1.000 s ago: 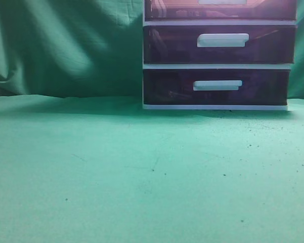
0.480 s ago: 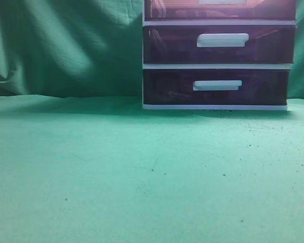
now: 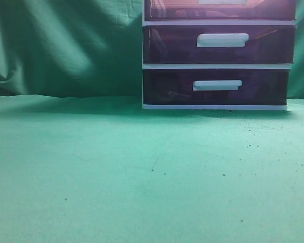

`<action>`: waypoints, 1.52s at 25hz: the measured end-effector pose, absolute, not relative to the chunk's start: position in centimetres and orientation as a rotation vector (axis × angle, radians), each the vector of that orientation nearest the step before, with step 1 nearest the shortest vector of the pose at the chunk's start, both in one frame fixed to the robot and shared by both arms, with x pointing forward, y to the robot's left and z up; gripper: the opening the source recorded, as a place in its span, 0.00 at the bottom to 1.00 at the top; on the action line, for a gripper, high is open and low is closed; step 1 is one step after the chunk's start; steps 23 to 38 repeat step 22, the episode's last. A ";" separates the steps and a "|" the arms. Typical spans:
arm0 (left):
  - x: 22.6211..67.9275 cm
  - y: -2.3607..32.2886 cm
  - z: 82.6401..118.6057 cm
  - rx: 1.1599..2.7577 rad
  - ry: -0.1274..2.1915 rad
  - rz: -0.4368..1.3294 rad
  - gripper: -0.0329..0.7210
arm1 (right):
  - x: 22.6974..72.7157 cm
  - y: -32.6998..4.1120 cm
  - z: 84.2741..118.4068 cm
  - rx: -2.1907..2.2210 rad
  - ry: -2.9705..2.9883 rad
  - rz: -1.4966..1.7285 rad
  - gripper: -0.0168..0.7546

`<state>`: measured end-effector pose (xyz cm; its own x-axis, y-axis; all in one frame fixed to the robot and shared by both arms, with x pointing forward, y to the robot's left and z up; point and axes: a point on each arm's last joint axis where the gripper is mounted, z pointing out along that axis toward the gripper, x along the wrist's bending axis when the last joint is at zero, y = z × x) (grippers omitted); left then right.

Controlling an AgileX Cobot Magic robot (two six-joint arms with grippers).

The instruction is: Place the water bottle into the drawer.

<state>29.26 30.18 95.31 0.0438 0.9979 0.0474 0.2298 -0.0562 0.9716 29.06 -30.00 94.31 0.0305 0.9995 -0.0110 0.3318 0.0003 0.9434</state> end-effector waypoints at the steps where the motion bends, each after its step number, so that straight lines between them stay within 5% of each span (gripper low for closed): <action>1: 29.2 30.2 95.2 1.442 1.333 1.098 0.04 | 29.1 -30.0 94.3 1.464 1.431 1.001 0.02; 38: 29.1 29.8 95.0 1.380 1.395 0.965 0.04 | 29.1 -30.0 94.3 1.464 1.428 1.004 0.02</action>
